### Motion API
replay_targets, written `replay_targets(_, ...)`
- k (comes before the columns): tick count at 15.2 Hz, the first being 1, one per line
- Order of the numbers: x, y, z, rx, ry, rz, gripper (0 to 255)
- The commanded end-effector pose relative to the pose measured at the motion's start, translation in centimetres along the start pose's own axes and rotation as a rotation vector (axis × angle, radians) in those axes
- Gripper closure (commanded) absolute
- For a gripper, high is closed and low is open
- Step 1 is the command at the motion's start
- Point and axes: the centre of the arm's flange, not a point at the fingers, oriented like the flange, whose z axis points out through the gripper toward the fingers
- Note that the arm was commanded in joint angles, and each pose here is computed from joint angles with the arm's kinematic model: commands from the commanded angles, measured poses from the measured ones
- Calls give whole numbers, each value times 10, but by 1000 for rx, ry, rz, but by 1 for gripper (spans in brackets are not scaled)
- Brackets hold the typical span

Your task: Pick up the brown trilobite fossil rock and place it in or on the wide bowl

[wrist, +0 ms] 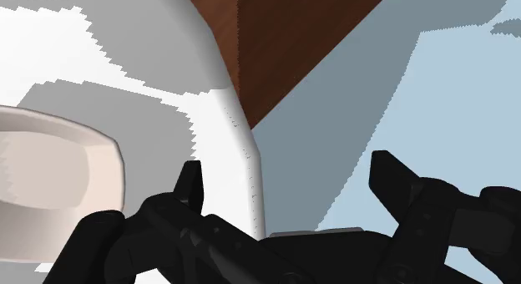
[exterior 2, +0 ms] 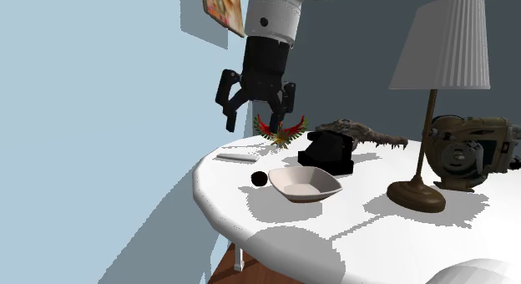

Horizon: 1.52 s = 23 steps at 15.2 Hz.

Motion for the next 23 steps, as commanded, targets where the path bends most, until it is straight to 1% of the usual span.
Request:
replay_targets(1,0,0,0,0,0,0,0)
replay_targets(12,116,100,65,82,-128,-173,0)
replay_targets(23,237,174,152,164,-255,-345,0)
